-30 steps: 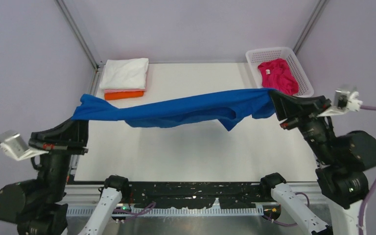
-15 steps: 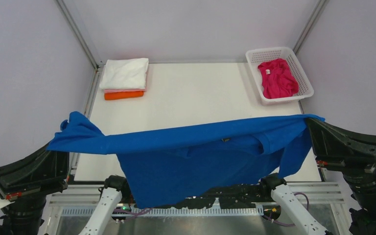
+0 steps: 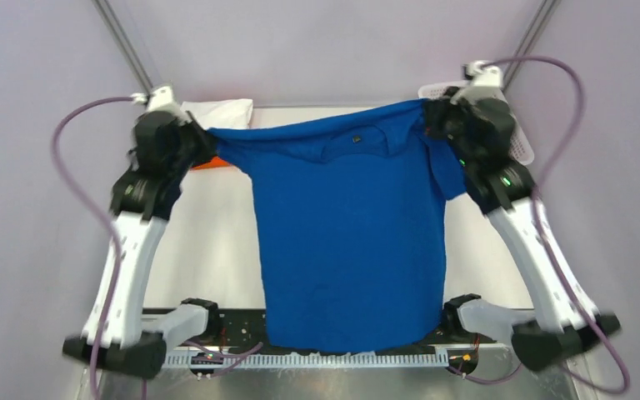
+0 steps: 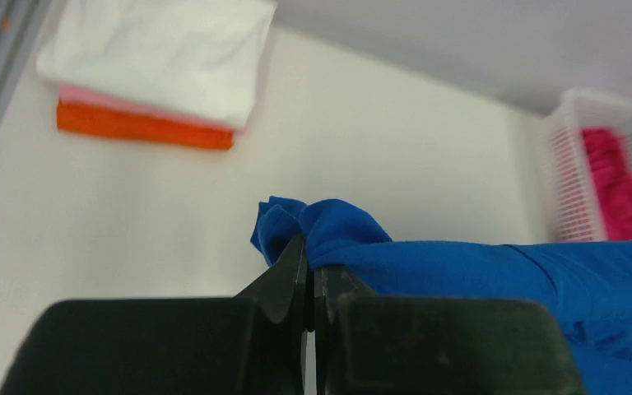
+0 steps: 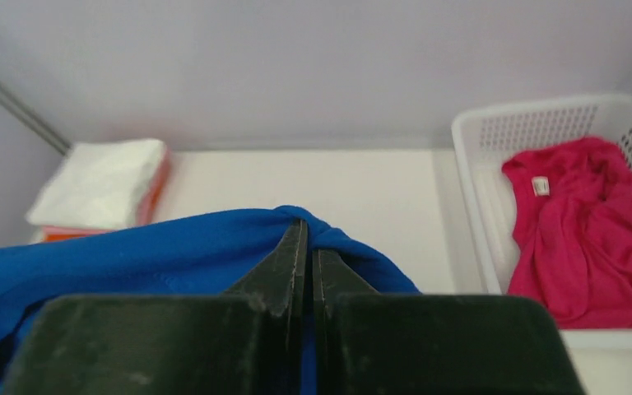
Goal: Fold and stack the t-shirts
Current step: Flatten out the tshirt
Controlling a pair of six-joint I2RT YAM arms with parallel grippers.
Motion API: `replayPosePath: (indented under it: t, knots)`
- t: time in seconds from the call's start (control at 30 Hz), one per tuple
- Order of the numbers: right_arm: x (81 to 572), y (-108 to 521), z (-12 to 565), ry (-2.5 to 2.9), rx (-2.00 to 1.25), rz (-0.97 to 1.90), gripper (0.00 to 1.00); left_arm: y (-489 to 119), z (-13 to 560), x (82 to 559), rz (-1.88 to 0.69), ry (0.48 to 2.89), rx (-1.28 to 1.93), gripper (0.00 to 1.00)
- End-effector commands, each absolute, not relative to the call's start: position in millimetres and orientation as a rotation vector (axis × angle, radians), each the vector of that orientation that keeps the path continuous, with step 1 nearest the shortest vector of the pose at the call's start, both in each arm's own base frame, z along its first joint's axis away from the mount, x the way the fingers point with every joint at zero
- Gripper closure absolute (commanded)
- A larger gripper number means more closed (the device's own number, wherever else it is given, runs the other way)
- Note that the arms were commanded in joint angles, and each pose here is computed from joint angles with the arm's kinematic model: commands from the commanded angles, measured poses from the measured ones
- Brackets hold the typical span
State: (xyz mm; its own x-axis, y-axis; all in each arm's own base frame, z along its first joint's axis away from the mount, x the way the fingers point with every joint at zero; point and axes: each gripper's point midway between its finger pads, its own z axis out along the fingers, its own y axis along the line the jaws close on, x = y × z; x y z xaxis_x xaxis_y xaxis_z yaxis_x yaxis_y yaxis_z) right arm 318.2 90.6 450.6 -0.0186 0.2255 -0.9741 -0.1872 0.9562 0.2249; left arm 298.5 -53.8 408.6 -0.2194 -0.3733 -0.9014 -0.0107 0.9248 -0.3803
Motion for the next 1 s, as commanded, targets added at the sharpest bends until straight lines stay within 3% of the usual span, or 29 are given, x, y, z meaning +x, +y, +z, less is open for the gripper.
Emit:
replayPosePath:
  t: [0.0, 0.1, 0.13, 0.17, 0.2, 0.23, 0.3, 0.33, 0.37, 0.4, 0.6, 0.97]
  knots:
    - [426.6, 88.6, 338.1, 1.814, 0.106, 0.128, 0.93, -41.7, 256.8, 343.1, -0.158, 2.296, -0.398, 1.00]
    - [497.6, 110.6, 251.1, 2.010, 0.105, 0.139, 0.84, -41.0, 179.4, 369.6, -0.150, 2.609, -0.473, 0.96]
    - [509.8, 115.2, 235.0, 2.044, 0.104, 0.141, 0.79, -44.0, 166.0, 376.3, -0.184, 2.679, -0.494, 0.83]
    - [529.8, 123.4, 214.0, 2.092, 0.099, 0.148, 0.55, -44.5, 156.9, 385.2, -0.191, 2.722, -0.510, 0.68]
    - [538.3, 127.0, 203.9, 2.115, 0.097, 0.148, 0.44, -41.9, 149.8, 391.9, -0.165, 2.756, -0.536, 0.58]
    - [552.2, 131.2, 191.1, 2.143, 0.099, 0.146, 0.26, -40.4, 147.3, 397.5, -0.145, 2.771, -0.550, 0.53]
    - [560.8, 134.9, 183.2, 2.168, 0.098, 0.149, 0.07, -44.6, 149.0, 407.6, -0.182, 2.756, -0.545, 0.45]
    - [560.9, 135.4, 181.6, 2.172, 0.097, 0.152, 0.04, -48.2, 151.7, 411.8, -0.217, 2.733, -0.535, 0.36]
    - [558.6, 135.9, 182.5, 2.167, 0.097, 0.161, 0.03, -52.0, 155.6, 415.3, -0.254, 2.706, -0.522, 0.08]
    - [555.7, 135.9, 182.7, 2.165, 0.098, 0.169, 0.04, -56.4, 158.9, 417.7, -0.293, 2.683, -0.511, 0.01]
    - [504.6, 135.3, 193.7, 2.138, 0.121, 0.268, 0.04, -92.1, 169.5, 424.4, -0.521, 2.600, -0.383, 0.00]
    - [338.9, 135.3, 99.9, 2.407, 0.208, 0.421, 0.05, -148.2, 118.4, 444.7, -0.730, 2.723, -0.273, 0.00]
